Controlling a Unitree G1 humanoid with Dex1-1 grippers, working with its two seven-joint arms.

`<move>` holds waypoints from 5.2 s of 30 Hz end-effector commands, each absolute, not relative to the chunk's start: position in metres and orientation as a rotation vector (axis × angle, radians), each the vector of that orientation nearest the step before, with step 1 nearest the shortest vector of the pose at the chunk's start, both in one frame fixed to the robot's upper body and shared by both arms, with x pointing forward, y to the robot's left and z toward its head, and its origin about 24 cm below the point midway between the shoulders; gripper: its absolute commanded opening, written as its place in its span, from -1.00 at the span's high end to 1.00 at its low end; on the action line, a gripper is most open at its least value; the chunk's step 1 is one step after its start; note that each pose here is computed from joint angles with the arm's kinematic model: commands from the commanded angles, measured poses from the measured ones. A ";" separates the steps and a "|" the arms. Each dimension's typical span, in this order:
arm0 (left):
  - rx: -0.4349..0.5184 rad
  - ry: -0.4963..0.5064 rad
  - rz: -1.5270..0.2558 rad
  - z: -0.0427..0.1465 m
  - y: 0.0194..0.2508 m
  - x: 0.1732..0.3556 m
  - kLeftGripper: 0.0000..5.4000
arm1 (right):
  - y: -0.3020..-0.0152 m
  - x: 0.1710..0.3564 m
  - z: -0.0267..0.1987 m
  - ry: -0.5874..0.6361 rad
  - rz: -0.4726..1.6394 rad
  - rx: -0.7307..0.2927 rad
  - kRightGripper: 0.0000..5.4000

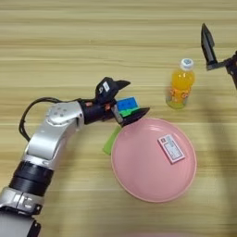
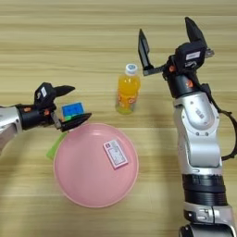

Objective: Move the objects on the table

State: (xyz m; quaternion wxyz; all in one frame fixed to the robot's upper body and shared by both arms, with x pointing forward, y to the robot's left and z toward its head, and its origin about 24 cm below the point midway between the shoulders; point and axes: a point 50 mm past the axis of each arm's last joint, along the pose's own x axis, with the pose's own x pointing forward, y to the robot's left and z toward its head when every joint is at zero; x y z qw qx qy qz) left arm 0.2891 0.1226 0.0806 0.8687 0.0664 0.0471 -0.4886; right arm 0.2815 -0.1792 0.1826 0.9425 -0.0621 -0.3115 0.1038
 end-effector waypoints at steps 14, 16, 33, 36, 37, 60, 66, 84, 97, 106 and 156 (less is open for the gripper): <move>0.069 0.229 -0.970 0.050 0.144 0.300 -1.00 | -0.179 0.281 0.185 -0.645 0.225 -0.137 -1.00; 0.068 0.237 -0.973 0.048 0.145 0.300 -1.00 | -0.179 0.281 0.185 -0.644 0.226 -0.137 -1.00; 0.066 0.289 -0.979 0.037 0.144 0.303 -1.00 | -0.179 0.280 0.185 -0.644 0.224 -0.135 -1.00; 0.071 0.295 -0.973 0.036 0.144 0.305 -1.00 | -0.179 0.280 0.185 -0.644 0.224 -0.134 -1.00; 0.072 0.295 -0.972 0.036 0.144 0.305 -1.00 | -0.179 0.280 0.185 -0.644 0.224 -0.134 -1.00; 0.082 0.269 -0.946 0.034 0.143 0.306 -0.26 | -0.179 0.282 0.182 -0.638 0.226 -0.129 -1.00; 0.084 0.227 -0.923 0.039 0.143 0.305 -0.21 | -0.178 0.282 0.182 -0.638 0.228 -0.127 -1.00; 0.048 0.069 -0.761 0.072 0.178 0.277 -0.21 | -0.178 0.283 0.181 -0.637 0.226 -0.118 -1.00; 0.066 0.262 -0.625 0.035 0.200 0.248 -0.21 | -0.177 0.282 0.179 -0.637 0.229 -0.129 -1.00; 0.050 0.306 -0.610 0.024 0.198 0.242 -0.21 | -0.177 0.281 0.180 -0.640 0.230 -0.119 -1.00; 0.077 -0.477 -0.141 0.109 0.189 0.237 -0.99 | -0.198 0.261 0.149 -0.587 0.120 -0.079 -1.00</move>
